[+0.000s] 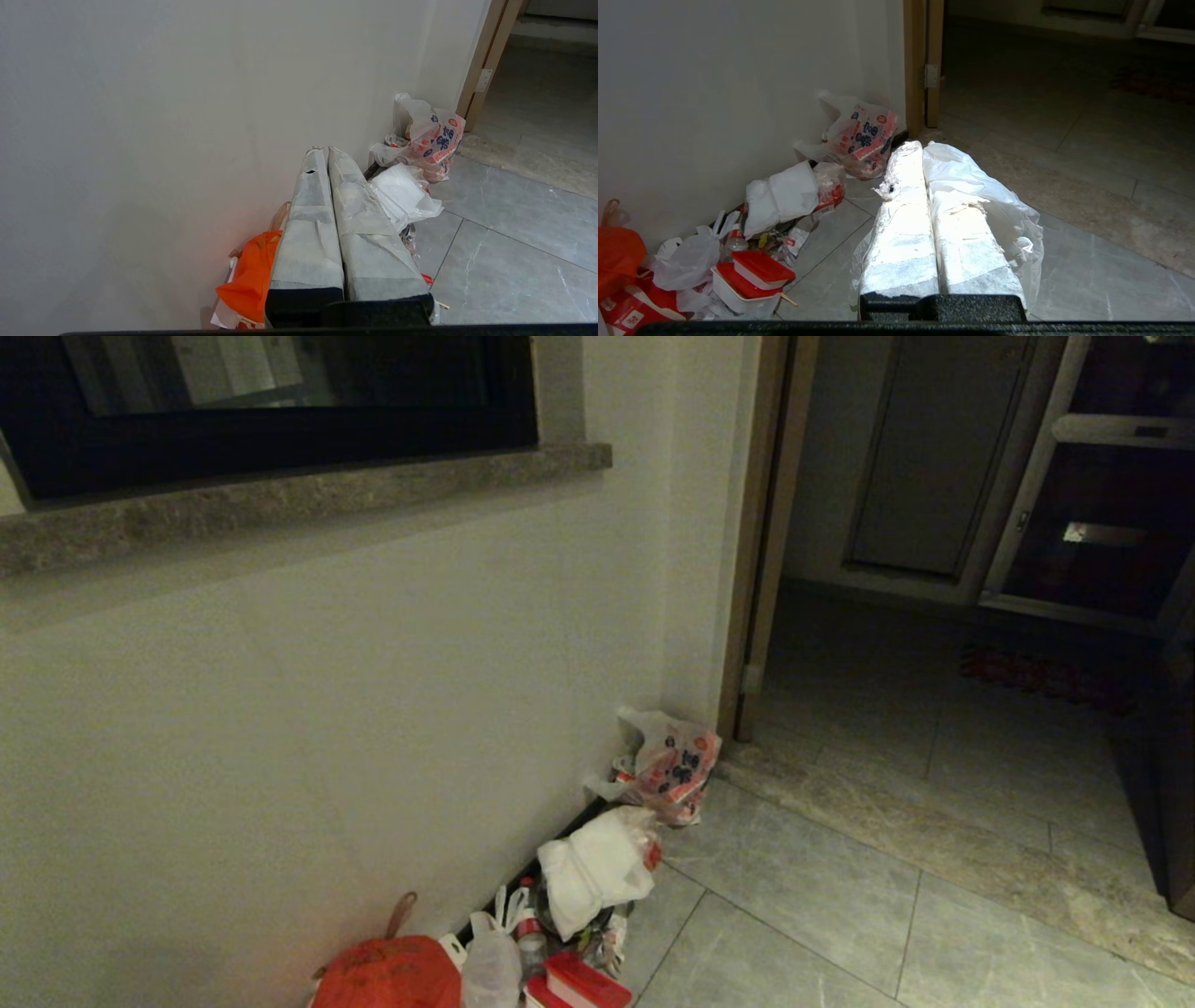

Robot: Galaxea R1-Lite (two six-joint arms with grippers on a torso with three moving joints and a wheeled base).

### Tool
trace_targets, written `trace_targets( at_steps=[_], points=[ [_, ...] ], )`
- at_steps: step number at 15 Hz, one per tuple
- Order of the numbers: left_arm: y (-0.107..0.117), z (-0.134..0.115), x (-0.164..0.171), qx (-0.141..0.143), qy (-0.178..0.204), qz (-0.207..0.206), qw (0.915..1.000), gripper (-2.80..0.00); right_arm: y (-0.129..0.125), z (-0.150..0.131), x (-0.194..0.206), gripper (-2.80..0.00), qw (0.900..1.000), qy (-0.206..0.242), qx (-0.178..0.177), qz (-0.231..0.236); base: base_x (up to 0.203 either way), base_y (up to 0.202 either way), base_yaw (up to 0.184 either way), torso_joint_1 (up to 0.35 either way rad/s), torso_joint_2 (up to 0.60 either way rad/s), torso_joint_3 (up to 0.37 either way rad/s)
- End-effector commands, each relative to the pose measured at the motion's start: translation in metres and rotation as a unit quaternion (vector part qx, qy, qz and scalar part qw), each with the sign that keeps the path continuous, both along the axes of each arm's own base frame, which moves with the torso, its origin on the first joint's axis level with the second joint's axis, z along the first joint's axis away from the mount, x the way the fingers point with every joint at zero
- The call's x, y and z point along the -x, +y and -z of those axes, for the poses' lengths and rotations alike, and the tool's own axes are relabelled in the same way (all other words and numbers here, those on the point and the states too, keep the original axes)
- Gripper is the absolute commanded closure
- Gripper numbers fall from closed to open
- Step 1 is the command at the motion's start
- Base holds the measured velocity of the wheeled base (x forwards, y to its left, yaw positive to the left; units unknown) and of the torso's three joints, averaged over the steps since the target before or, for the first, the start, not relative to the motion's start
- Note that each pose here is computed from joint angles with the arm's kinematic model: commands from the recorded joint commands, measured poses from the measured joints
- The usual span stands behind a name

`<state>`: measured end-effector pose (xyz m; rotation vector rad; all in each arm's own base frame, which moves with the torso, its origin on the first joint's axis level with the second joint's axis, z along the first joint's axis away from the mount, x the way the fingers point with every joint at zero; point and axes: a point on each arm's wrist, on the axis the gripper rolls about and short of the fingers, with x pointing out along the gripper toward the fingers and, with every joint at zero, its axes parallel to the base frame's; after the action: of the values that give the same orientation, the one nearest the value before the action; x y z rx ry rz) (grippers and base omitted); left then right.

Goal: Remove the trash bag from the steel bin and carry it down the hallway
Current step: Put the trash bag at the door

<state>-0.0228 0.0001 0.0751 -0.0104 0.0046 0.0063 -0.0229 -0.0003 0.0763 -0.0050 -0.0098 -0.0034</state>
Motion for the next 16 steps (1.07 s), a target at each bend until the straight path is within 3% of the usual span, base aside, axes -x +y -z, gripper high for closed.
trace_targets(
  at_steps=[1,10,16],
  points=[
    [0.0,0.0005,-0.0001,0.0,0.001,-0.001,1.0,0.0,0.0,-0.0001,0.0,0.0,1.0,0.0,-0.001,-0.001,0.0,0.0,0.0,0.0,0.0,0.0],
    [0.0,0.0005,-0.0001,0.001,0.001,0.0,1.0,0.0,0.0,0.0,0.0,0.0,1.0,0.0,0.004,-0.001,0.0,0.0,0.0,0.077,-0.38,-0.305],
    [0.0,0.0005,-0.0001,0.001,0.001,-0.001,1.0,0.0,0.0,-0.0001,0.0,0.0,1.0,0.0,0.002,-0.001,0.0,0.0,0.0,0.026,-0.09,-0.066]
  ],
)
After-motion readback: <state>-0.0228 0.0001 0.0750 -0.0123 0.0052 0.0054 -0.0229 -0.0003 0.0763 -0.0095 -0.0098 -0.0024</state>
